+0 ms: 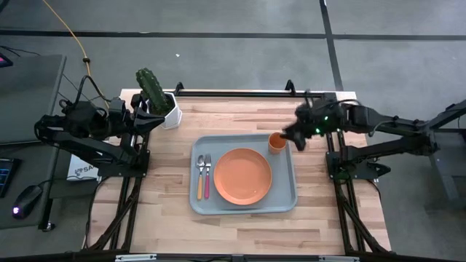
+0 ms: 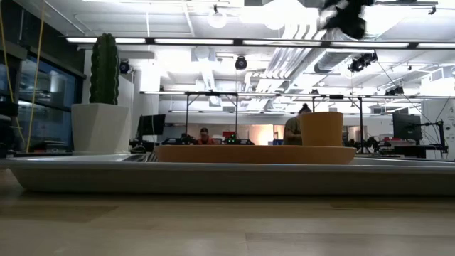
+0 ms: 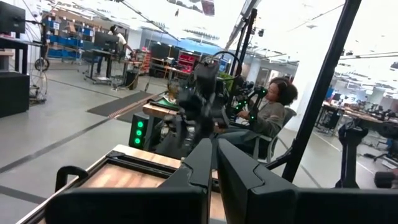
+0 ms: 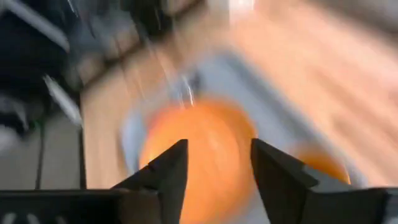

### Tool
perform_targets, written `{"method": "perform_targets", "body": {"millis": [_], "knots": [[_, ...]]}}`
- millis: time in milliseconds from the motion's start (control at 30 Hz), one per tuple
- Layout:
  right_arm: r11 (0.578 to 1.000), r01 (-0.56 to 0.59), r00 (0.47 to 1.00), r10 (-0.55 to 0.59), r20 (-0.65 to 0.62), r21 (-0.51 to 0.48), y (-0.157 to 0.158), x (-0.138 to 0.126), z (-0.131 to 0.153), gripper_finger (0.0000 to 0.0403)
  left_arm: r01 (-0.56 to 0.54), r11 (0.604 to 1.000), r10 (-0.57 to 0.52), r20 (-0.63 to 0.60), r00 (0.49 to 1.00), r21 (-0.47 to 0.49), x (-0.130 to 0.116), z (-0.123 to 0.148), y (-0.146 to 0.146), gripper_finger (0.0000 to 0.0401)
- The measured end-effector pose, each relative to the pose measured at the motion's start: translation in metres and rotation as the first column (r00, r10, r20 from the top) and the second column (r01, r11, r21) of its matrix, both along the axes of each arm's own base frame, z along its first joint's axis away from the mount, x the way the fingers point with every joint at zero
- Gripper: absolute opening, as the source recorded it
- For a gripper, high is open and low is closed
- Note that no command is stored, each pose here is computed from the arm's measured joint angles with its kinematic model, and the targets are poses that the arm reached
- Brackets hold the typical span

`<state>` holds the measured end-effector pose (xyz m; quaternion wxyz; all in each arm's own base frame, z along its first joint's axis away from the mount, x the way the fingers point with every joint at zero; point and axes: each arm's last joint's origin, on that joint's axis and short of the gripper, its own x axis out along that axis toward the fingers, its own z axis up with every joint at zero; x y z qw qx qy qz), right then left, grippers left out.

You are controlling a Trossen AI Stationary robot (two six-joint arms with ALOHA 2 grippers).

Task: Pick and place plate/cup/fork/spoon on tray
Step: Adjust the gray tray

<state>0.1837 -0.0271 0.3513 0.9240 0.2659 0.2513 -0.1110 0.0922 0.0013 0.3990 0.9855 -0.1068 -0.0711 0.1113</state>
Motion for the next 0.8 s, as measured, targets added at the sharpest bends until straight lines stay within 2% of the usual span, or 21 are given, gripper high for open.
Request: {"method": "perform_targets", "body": {"millis": [100,200,267,333,433,533,667,800], "knots": [[0.998,-0.027,0.973,0.038,-0.227,0.054,0.009,-0.012,-0.018,0.0134,0.000,1.000,0.000,0.000,1.000,0.000,0.000,0.000,0.000,0.0012],[0.997,0.007,0.895,0.026,-0.444,0.072,0.018,-0.023,-0.040,0.0072,-0.004,1.000,0.004,0.000,1.000,-0.001,0.000,0.000,0.000,0.0012],[0.995,0.028,0.846,0.028,-0.533,0.097,0.026,-0.029,-0.059,0.0024,-0.004,1.000,0.004,0.000,1.000,-0.001,0.000,0.000,0.000,0.0012],[0.991,0.045,0.810,0.038,-0.586,0.127,0.035,-0.033,-0.084,0.0011,-0.004,1.000,0.004,0.001,1.000,-0.001,0.000,0.000,0.000,0.0012],[0.979,0.076,0.774,0.063,-0.630,0.190,0.050,-0.037,-0.127,0.0016,-0.004,1.000,0.004,0.001,1.000,-0.001,0.000,0.000,0.000,0.0012],[0.963,0.138,0.762,0.045,-0.646,0.230,0.061,-0.042,-0.165,0.0003,-0.004,1.000,0.004,0.001,1.000,-0.001,0.000,0.000,0.000,0.0012],[0.930,0.255,0.801,-0.048,-0.596,0.267,0.067,-0.046,-0.197,0.0001,-0.014,1.000,0.014,0.001,1.000,-0.002,0.000,0.000,0.000,0.0012],[0.903,0.314,0.851,-0.131,-0.508,0.294,0.072,-0.044,-0.207,0.0000,-0.031,0.999,0.031,0.001,1.000,-0.004,0.000,0.000,0.001,0.0012]]}}
